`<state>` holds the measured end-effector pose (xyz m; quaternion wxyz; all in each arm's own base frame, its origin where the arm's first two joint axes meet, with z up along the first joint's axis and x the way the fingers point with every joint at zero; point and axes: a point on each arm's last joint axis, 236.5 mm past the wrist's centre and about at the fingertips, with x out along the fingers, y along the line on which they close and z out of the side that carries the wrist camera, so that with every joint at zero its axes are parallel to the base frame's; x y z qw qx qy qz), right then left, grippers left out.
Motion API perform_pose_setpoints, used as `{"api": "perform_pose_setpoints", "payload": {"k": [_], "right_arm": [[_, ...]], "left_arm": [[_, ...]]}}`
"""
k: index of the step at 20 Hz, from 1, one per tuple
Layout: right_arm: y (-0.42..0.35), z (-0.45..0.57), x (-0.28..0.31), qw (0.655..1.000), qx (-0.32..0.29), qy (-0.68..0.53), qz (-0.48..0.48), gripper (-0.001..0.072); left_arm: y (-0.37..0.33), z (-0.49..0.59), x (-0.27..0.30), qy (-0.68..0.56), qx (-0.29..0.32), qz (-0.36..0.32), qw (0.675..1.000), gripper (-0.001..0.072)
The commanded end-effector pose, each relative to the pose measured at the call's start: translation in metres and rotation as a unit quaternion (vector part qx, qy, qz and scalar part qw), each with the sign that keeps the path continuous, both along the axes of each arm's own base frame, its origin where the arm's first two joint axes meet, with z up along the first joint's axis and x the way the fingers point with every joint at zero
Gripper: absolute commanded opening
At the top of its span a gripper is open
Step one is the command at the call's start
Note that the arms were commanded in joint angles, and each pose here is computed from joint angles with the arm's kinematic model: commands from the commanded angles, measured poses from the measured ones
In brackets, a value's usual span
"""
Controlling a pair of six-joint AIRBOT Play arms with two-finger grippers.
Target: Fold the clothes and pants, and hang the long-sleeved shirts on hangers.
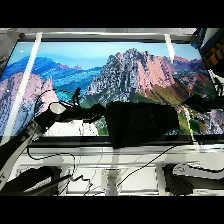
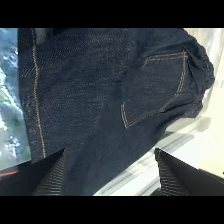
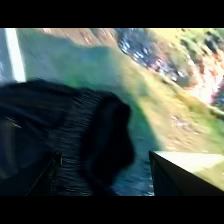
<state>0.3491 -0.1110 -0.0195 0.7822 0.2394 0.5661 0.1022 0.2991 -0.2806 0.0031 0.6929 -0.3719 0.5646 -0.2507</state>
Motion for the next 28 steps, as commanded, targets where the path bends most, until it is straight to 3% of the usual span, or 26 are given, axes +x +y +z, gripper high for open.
{"api": "perform_pose_setpoints", "payload": {"k": [1, 5, 9, 12, 15, 19, 22, 28], "right_arm": [[0.024, -0.035, -0.013, 0.993, -0.035, 0.032, 0.109, 0.0625], [0.048, -0.058, -0.02, 0.973, -0.09, 0.057, 0.207, 0.0627], [0.043, -0.076, -0.014, 0.976, -0.11, 0.086, 0.17, 0.0625], [0.051, -0.093, -0.026, 0.975, -0.078, 0.123, 0.169, 0.0615], [0.092, -0.087, -0.043, 0.968, 0.024, 0.144, 0.203, 0.061], [0.134, -0.079, -0.028, 0.968, 0.105, 0.124, 0.194, 0.0585], [0.176, -0.071, -0.026, 0.955, 0.156, 0.12, 0.222, 0.0585], [0.244, -0.072, -0.038, 0.932, 0.145, 0.123, 0.308, 0.0589]], "left_arm": [[0.004, 0.0, 0.004, -0.001, 0.0, 0.007, 1.0, 0.0632], [0.004, 0.0, 0.004, -0.001, 0.0, 0.007, 1.0, 0.0632], [0.004, 0.0, 0.004, -0.001, 0.0, 0.007, 1.0, 0.0632], [0.004, 0.0, 0.004, -0.001, 0.0, 0.007, 1.0, 0.0631], [0.004, 0.0, 0.005, -0.002, 0.001, 0.009, 1.0, 0.0632], [0.005, 0.0, 0.006, -0.003, 0.001, 0.009, 1.0, 0.0631], [0.007, -0.002, 0.009, -0.064, 0.028, -0.031, 0.997, 0.0618], [0.01, -0.004, 0.011, -0.091, 0.043, -0.045, 0.994, 0.0618]]}}
